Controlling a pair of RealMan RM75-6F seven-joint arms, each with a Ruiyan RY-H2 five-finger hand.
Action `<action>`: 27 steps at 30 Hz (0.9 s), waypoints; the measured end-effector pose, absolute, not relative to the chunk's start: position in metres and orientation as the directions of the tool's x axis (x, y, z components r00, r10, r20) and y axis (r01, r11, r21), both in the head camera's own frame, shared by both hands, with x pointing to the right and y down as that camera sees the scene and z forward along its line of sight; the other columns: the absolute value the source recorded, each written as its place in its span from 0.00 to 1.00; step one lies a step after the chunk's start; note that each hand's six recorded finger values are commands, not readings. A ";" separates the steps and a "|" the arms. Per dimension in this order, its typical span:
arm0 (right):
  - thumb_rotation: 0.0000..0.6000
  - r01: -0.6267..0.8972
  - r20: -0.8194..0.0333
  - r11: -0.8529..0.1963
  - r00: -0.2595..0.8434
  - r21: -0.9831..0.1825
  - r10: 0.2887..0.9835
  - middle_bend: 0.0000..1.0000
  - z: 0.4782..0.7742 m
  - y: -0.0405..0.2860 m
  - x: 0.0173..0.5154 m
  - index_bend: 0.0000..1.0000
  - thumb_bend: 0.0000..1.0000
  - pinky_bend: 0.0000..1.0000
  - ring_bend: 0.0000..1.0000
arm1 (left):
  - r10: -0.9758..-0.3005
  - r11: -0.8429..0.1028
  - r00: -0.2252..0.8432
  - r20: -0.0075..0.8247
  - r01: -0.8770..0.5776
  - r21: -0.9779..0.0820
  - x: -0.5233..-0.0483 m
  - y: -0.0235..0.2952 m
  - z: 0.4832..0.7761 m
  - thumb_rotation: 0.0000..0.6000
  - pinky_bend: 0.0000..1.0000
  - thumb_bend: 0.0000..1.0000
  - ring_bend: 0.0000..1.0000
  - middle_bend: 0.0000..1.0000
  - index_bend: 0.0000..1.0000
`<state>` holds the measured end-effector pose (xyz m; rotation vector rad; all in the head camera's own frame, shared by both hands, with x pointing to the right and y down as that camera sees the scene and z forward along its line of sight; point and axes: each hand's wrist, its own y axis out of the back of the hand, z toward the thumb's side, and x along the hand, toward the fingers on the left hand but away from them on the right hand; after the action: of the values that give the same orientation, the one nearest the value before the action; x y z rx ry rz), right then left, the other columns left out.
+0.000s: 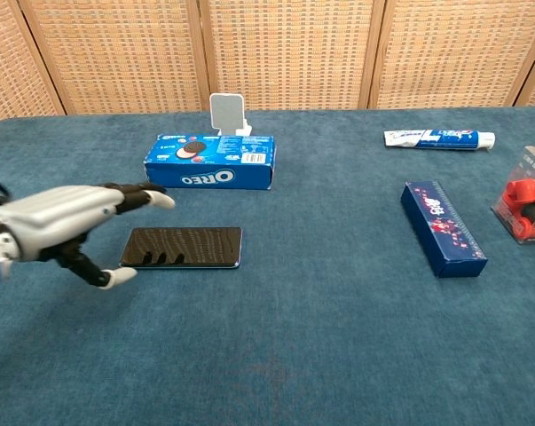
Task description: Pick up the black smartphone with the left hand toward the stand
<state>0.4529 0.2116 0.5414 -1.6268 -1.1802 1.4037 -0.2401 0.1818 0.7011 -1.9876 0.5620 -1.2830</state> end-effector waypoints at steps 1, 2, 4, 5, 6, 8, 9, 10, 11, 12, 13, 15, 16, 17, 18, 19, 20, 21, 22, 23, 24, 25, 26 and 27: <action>1.00 0.202 -0.368 -0.362 0.009 -0.910 0.930 0.00 0.542 0.212 0.453 0.09 0.00 0.00 0.00 | -0.673 -0.670 0.414 0.613 0.012 -0.743 -0.234 0.180 0.707 1.00 0.00 0.33 0.00 0.00 0.00; 1.00 0.203 -0.368 -0.362 0.009 -0.910 0.930 0.00 0.542 0.211 0.453 0.09 0.00 0.00 0.00 | -0.670 -0.674 0.412 0.617 0.012 -0.739 -0.229 0.179 0.711 1.00 0.00 0.35 0.00 0.00 0.01; 1.00 0.205 -0.367 -0.360 0.008 -0.910 0.930 0.00 0.541 0.211 0.454 0.09 0.00 0.00 0.00 | -0.662 -0.682 0.411 0.627 0.016 -0.731 -0.221 0.176 0.720 1.00 0.00 0.37 0.00 0.00 0.01; 1.00 0.207 -0.366 -0.359 0.006 -0.910 0.931 0.00 0.541 0.211 0.454 0.09 0.00 0.00 0.00 | -0.659 -0.685 0.411 0.630 0.019 -0.729 -0.218 0.175 0.724 1.00 0.00 0.37 0.00 0.00 0.01; 1.00 0.208 -0.366 -0.359 0.005 -0.910 0.931 0.00 0.541 0.211 0.454 0.09 0.00 0.00 0.00 | -0.657 -0.688 0.410 0.633 0.020 -0.726 -0.215 0.173 0.727 1.00 0.00 0.37 0.00 0.00 0.01; 1.00 0.209 -0.368 -0.360 0.002 -0.909 0.930 0.00 0.541 0.211 0.455 0.09 0.00 0.00 0.00 | -0.653 -0.695 0.405 0.640 0.018 -0.719 -0.211 0.171 0.732 1.00 0.00 0.37 0.00 0.00 0.01; 1.00 0.209 -0.370 -0.362 0.001 -0.909 0.929 0.00 0.542 0.211 0.456 0.09 0.00 0.00 0.00 | -0.652 -0.697 0.402 0.643 0.018 -0.717 -0.210 0.170 0.734 1.00 0.00 0.37 0.00 0.00 0.01; 1.00 0.209 -0.371 -0.363 0.000 -0.908 0.929 0.00 0.542 0.210 0.456 0.09 0.00 0.00 0.00 | -0.651 -0.699 0.399 0.646 0.018 -0.715 -0.208 0.169 0.737 1.00 0.00 0.37 0.00 0.00 0.01; 1.00 0.210 -0.372 -0.363 -0.001 -0.908 0.928 0.00 0.543 0.210 0.456 0.09 0.00 0.00 0.00 | -0.650 -0.701 0.396 0.649 0.019 -0.713 -0.207 0.168 0.739 1.00 0.00 0.37 0.00 0.00 0.01; 1.00 0.210 -0.372 -0.364 -0.001 -0.907 0.928 0.00 0.543 0.210 0.457 0.09 0.00 0.00 0.00 | -0.650 -0.702 0.393 0.651 0.018 -0.712 -0.206 0.167 0.741 1.00 0.00 0.37 0.00 0.00 0.01; 1.00 0.210 -0.373 -0.364 -0.001 -0.907 0.928 0.00 0.543 0.210 0.457 0.09 0.00 0.00 0.00 | -0.649 -0.704 0.389 0.654 0.018 -0.710 -0.205 0.166 0.743 1.00 0.00 0.37 0.00 0.00 0.01; 1.00 0.211 -0.373 -0.365 -0.002 -0.907 0.928 0.00 0.543 0.209 0.457 0.09 0.00 0.00 0.00 | -0.649 -0.705 0.386 0.656 0.019 -0.709 -0.203 0.165 0.745 1.00 0.00 0.37 0.00 0.00 0.01; 1.00 0.212 -0.374 -0.365 -0.002 -0.907 0.927 0.00 0.544 0.209 0.457 0.09 0.00 0.00 0.00 | -0.649 -0.706 0.384 0.657 0.019 -0.708 -0.203 0.165 0.746 1.00 0.00 0.37 0.00 0.00 0.01; 1.00 0.212 -0.374 -0.365 -0.003 -0.906 0.927 0.00 0.544 0.209 0.457 0.09 0.00 0.00 0.00 | -0.649 -0.706 0.384 0.657 0.020 -0.708 -0.202 0.164 0.747 1.00 0.00 0.37 0.00 0.00 0.01; 1.00 0.213 -0.374 -0.365 -0.003 -0.906 0.927 0.00 0.544 0.209 0.457 0.09 0.00 0.00 0.00 | -0.648 -0.706 0.384 0.657 0.020 -0.708 -0.201 0.164 0.747 1.00 0.00 0.37 0.00 0.00 0.01; 1.00 0.213 -0.375 -0.366 -0.003 -0.906 0.927 0.00 0.544 0.209 0.458 0.09 0.00 0.00 0.00 | -0.648 -0.706 0.383 0.658 0.021 -0.708 -0.201 0.164 0.748 1.00 0.00 0.37 0.00 0.00 0.01; 1.00 0.214 -0.375 -0.366 -0.003 -0.906 0.927 0.00 0.544 0.209 0.458 0.09 0.00 0.00 0.00 | -0.648 -0.706 0.383 0.658 0.022 -0.708 -0.200 0.164 0.748 1.00 0.00 0.37 0.00 0.00 0.01; 1.00 0.214 -0.375 -0.366 -0.003 -0.906 0.927 0.00 0.544 0.209 0.458 0.09 0.00 0.00 0.00 | -0.648 -0.706 0.382 0.659 0.023 -0.707 -0.200 0.164 0.749 1.00 0.00 0.37 0.00 0.00 0.01; 1.00 0.214 -0.375 -0.366 -0.003 -0.906 0.927 0.00 0.544 0.209 0.458 0.09 0.00 0.00 0.00 | -0.647 -0.707 0.381 0.661 0.025 -0.706 -0.199 0.164 0.750 1.00 0.00 0.37 0.00 0.00 0.01; 1.00 0.215 -0.375 -0.366 -0.003 -0.906 0.927 0.00 0.544 0.209 0.458 0.09 0.00 0.00 0.00 | -0.645 -0.709 0.380 0.663 0.026 -0.705 -0.199 0.164 0.751 1.00 0.00 0.37 0.00 0.00 0.02; 1.00 0.215 -0.375 -0.366 -0.003 -0.906 0.927 0.00 0.544 0.209 0.458 0.09 0.00 0.00 0.00 | -0.644 -0.711 0.379 0.665 0.027 -0.703 -0.198 0.164 0.753 1.00 0.00 0.37 0.00 0.00 0.02; 1.00 0.214 -0.376 -0.366 -0.003 -0.905 0.927 0.00 0.544 0.209 0.458 0.09 0.00 0.00 0.00 | -0.641 -0.713 0.378 0.668 0.029 -0.701 -0.197 0.165 0.754 1.00 0.00 0.38 0.00 0.00 0.03; 1.00 0.215 -0.376 -0.367 -0.004 -0.905 0.927 0.00 0.544 0.209 0.458 0.09 0.00 0.00 0.00 | -0.640 -0.713 0.377 0.669 0.031 -0.700 -0.196 0.165 0.755 1.00 0.00 0.42 0.00 0.00 0.04; 1.00 0.215 -0.377 -0.367 -0.004 -0.905 0.926 0.00 0.544 0.209 0.458 0.09 0.00 0.00 0.00 | -0.640 -0.713 0.377 0.670 0.033 -0.700 -0.196 0.166 0.756 1.00 0.00 0.45 0.00 0.00 0.06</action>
<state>0.4580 0.2092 0.5442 -1.6354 -1.1956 1.4179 -0.1957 0.1656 0.7561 -2.0072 0.5207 -1.3694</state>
